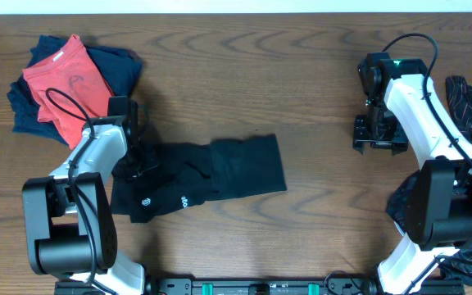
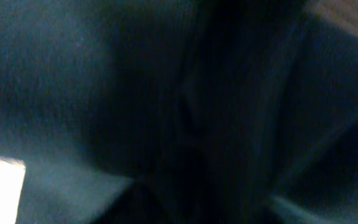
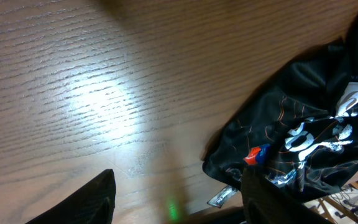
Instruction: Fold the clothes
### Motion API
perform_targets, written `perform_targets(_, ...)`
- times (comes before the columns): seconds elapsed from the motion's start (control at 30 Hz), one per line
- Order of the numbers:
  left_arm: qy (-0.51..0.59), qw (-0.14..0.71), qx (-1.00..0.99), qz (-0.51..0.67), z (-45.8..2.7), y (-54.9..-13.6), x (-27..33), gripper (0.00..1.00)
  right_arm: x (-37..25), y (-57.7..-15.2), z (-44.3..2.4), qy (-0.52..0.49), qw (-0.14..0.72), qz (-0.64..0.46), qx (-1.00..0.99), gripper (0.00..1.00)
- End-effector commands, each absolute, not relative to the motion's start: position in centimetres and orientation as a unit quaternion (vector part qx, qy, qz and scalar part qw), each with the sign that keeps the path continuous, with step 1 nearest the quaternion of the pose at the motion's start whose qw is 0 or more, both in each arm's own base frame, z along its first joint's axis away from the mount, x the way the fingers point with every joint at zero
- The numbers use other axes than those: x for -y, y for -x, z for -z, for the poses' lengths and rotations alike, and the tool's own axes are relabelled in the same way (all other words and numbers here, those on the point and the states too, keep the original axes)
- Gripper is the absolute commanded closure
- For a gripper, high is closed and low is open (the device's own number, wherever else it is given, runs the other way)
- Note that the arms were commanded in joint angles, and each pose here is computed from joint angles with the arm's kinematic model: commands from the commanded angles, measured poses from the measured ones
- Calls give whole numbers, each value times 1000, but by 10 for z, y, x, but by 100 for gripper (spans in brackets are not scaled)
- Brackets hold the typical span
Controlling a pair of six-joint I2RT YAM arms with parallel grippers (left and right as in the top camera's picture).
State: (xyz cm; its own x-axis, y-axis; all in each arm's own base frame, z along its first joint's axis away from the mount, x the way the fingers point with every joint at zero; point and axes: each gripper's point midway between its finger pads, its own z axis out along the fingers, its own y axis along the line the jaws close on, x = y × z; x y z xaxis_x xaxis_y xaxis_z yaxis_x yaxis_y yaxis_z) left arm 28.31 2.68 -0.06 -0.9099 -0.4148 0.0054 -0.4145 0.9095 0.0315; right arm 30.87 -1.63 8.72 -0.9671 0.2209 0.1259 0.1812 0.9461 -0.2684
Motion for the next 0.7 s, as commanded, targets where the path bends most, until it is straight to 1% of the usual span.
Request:
perform_targets(0.0,-207,56,975,52,19,-255,-39,90,23,-308,-95,102,68,-131,984,37)
perform_targets(0.03,-207,58,975,54,16,-255,-39,94,23,-308,-95,101,69,-131,984,37)
perform_targets(0.23,-207,66,975,55,-18,-264,-40,94,23,-308,-95,102,69,-131,984,37)
perform_targets(0.47,-205,44,975,71,-73,-277,-46,93,26,-307,-95,106,70,-131,983,37)
perform_targets(0.67,-167,10,984,68,-103,-285,-24,94,27,-307,-95,107,70,-130,983,37)
